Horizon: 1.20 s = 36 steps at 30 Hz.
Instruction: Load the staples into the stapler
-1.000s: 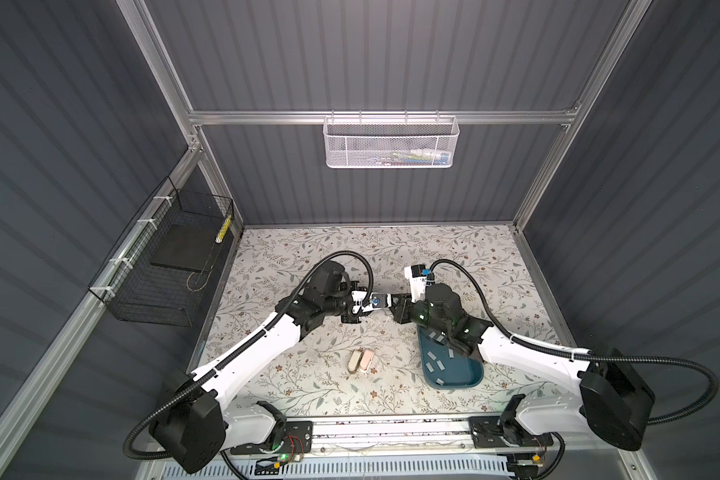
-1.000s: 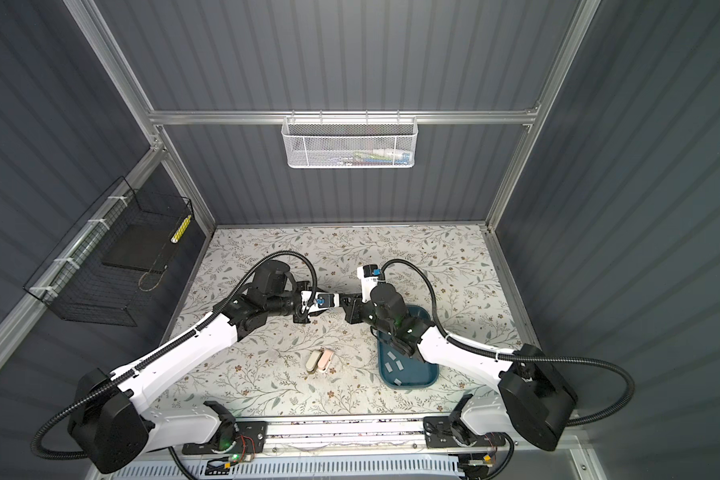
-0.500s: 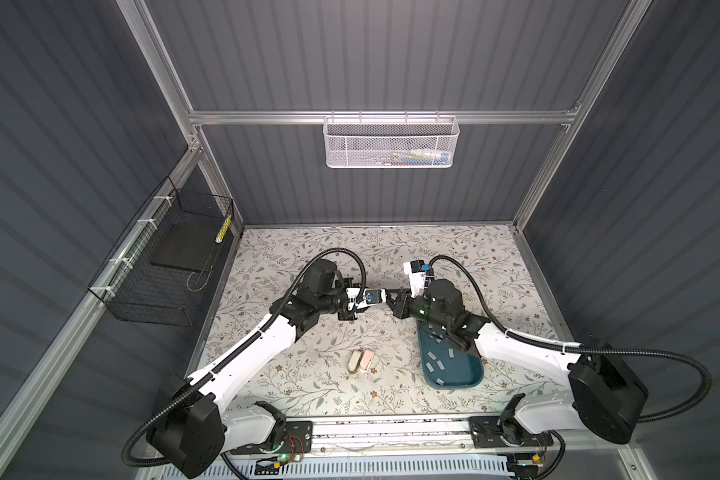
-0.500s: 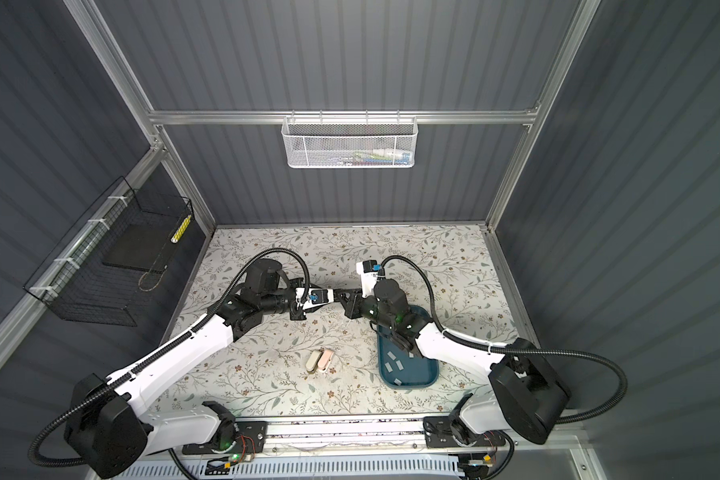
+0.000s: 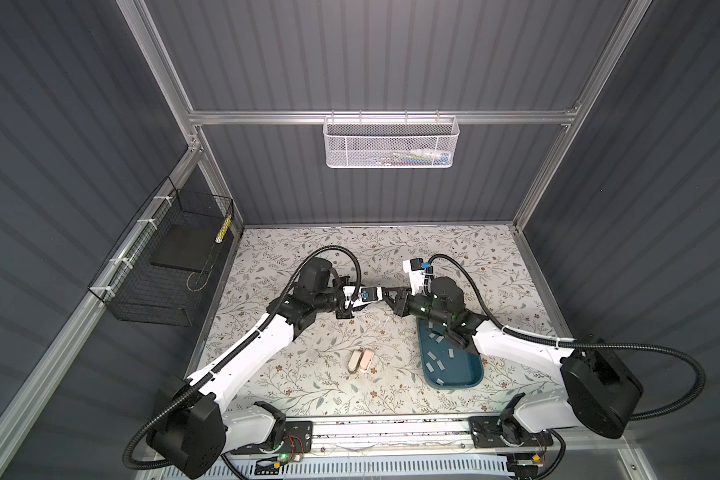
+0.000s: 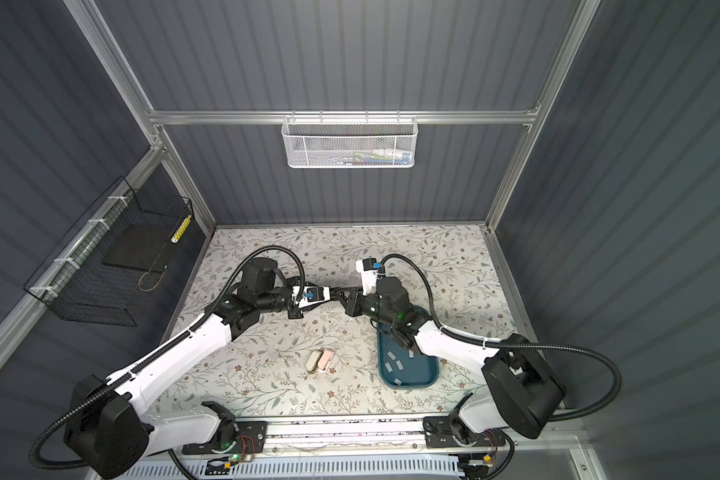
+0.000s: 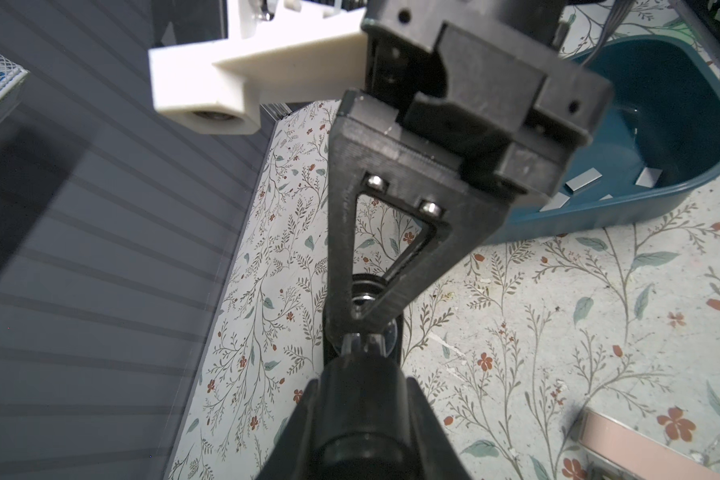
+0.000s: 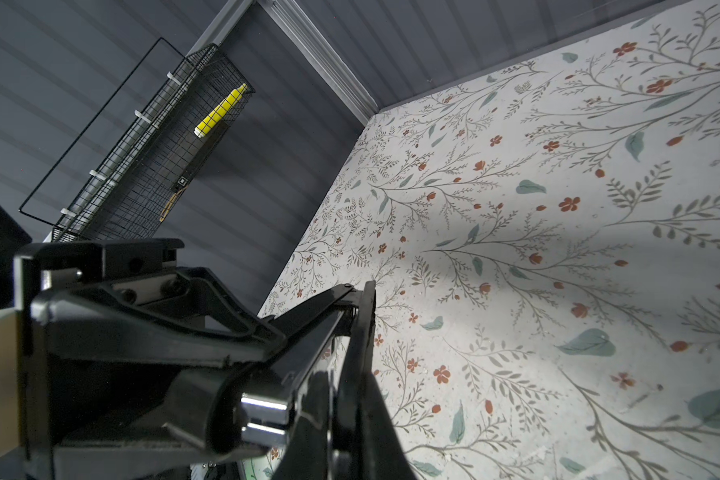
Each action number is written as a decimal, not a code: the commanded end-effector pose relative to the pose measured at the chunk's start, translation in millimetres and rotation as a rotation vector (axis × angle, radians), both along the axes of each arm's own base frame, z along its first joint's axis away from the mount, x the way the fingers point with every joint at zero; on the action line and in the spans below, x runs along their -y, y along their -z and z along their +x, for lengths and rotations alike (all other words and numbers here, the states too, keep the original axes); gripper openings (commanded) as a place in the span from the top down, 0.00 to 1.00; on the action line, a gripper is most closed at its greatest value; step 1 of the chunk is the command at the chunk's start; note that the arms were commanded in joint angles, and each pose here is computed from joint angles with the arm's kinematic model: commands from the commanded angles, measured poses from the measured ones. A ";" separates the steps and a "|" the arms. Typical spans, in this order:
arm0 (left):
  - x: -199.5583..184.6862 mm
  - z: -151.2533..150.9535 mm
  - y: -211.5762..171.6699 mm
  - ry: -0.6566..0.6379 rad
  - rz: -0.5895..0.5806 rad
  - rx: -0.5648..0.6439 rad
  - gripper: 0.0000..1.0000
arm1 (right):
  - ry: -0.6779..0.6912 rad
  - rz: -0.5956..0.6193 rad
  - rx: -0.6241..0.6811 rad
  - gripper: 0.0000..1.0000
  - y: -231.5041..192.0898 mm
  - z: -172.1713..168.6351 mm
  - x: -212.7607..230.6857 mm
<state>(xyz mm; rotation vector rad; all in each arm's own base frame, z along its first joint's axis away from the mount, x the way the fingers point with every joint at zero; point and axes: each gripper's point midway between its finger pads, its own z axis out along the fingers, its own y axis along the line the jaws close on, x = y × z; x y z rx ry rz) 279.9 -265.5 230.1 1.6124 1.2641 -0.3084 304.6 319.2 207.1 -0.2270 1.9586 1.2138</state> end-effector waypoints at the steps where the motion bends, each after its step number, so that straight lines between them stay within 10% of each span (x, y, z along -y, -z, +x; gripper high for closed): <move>1: -8.2 -9.2 -47.1 0.043 -0.102 0.107 1.00 | 0.279 -0.155 -0.141 1.00 66.6 40.4 64.9; 12: -10.7 -15.1 -48.7 0.075 -0.103 0.114 1.00 | 0.275 -0.166 -0.141 1.00 67.9 43.1 66.8; 19: -12.0 -9.7 -37.3 0.063 -0.054 0.096 1.00 | 0.232 -0.160 -0.073 0.54 48.7 30.6 67.7; 26: -6.7 -5.8 -23.6 0.072 -0.007 -0.034 1.00 | 0.211 -0.181 0.008 0.33 30.2 16.3 75.2; 36: 7.1 -20.0 4.4 0.149 0.081 -0.127 1.00 | 0.078 -0.191 0.382 0.47 -17.3 -39.3 71.1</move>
